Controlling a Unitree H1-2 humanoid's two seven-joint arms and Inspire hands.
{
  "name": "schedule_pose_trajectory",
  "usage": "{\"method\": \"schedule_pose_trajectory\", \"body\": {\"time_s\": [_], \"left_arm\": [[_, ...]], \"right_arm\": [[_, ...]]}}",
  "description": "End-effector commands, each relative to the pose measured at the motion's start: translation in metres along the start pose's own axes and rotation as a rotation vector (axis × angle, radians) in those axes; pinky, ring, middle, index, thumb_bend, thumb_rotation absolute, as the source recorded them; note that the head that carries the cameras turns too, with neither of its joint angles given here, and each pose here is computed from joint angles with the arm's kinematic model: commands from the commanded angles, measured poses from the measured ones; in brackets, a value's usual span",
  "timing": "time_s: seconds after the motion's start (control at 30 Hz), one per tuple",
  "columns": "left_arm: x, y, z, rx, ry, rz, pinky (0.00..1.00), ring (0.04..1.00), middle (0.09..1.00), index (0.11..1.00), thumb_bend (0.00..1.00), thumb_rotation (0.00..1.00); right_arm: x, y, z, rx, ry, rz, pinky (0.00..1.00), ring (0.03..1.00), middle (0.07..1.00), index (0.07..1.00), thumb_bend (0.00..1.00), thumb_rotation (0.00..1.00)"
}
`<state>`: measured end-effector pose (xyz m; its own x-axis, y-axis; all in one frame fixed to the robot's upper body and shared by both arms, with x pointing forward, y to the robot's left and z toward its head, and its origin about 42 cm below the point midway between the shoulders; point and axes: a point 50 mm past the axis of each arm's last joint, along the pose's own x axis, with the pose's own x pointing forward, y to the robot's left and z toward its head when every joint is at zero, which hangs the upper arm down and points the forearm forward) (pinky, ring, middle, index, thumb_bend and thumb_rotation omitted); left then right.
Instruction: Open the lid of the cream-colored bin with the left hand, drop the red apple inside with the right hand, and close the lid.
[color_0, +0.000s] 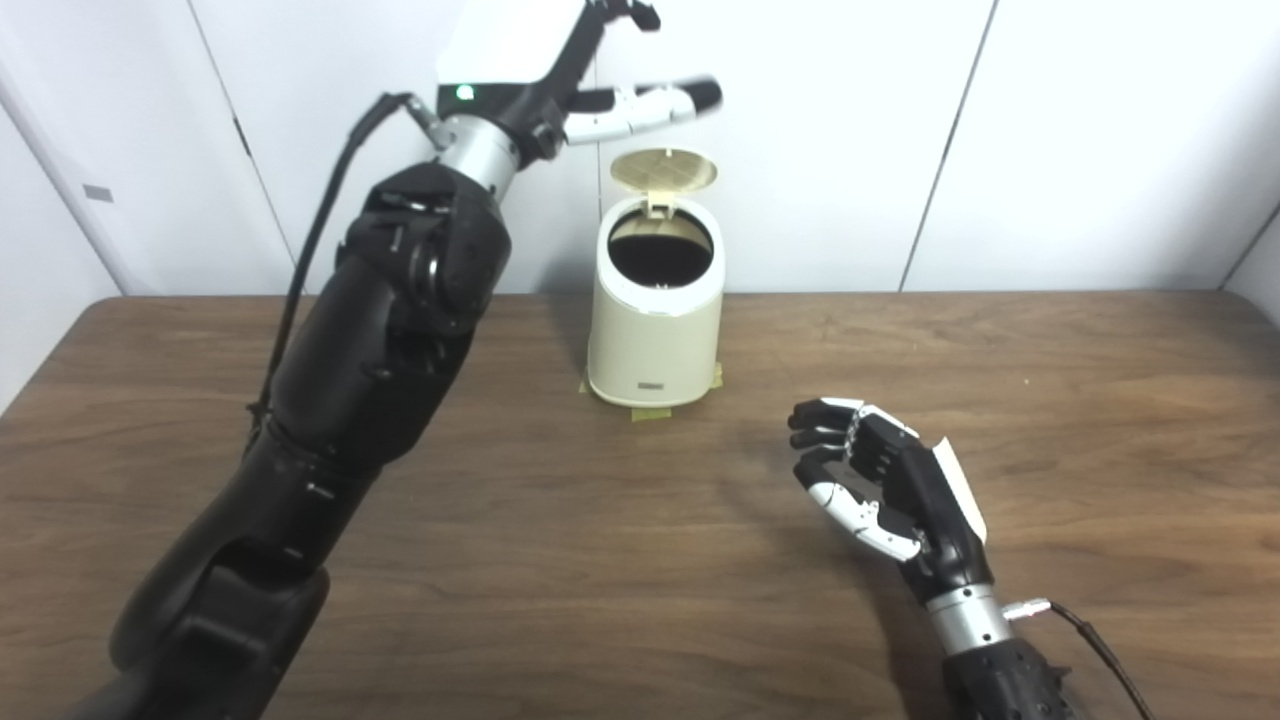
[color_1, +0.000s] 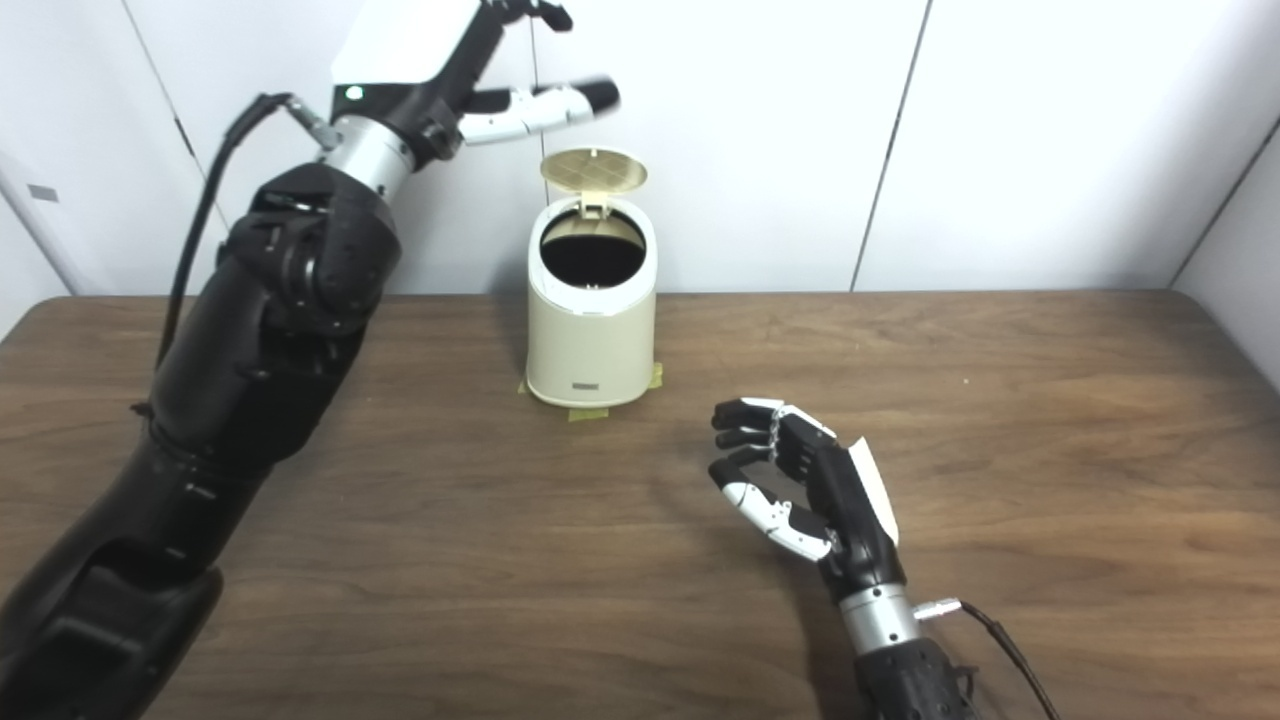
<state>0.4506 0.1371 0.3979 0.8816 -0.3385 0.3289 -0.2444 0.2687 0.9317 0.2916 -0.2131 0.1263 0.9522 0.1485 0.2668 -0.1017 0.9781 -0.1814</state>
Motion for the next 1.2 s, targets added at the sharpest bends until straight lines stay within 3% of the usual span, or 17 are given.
{"method": "schedule_pose_trajectory", "body": {"time_s": [0.0,0.17,0.43,0.83,1.17], "left_arm": [[0.016,0.029,0.008,0.056,-0.031,0.074,1.0,1.0,0.844,0.805,0.9,0.93],[0.037,0.004,0.005,0.106,-0.014,0.018,1.0,0.996,0.83,0.787,0.9,0.99],[0.053,-0.013,0.002,0.121,0.001,-0.007,1.0,0.982,0.822,0.773,0.93,1.0],[0.054,-0.024,-0.004,0.171,-0.007,-0.038,1.0,0.982,0.816,0.78,1.0,1.0],[0.05,-0.029,0.002,0.182,-0.035,-0.053,1.0,0.981,0.817,0.775,1.0,1.0]], "right_arm": [[0.006,-0.001,0.001,-0.011,-0.041,-0.013,0.57,0.645,0.672,0.654,0.26,0.33],[0.007,-0.001,0.0,-0.013,-0.035,-0.007,0.57,0.648,0.673,0.656,0.25,0.31],[0.007,0.002,-0.004,0.002,-0.023,-0.007,0.58,0.651,0.677,0.657,0.26,0.31],[0.007,0.005,-0.008,-0.042,0.008,-0.014,0.58,0.649,0.673,0.66,0.27,0.38],[0.008,0.007,-0.006,-0.054,0.023,-0.018,0.58,0.651,0.674,0.664,0.28,0.34]]}}
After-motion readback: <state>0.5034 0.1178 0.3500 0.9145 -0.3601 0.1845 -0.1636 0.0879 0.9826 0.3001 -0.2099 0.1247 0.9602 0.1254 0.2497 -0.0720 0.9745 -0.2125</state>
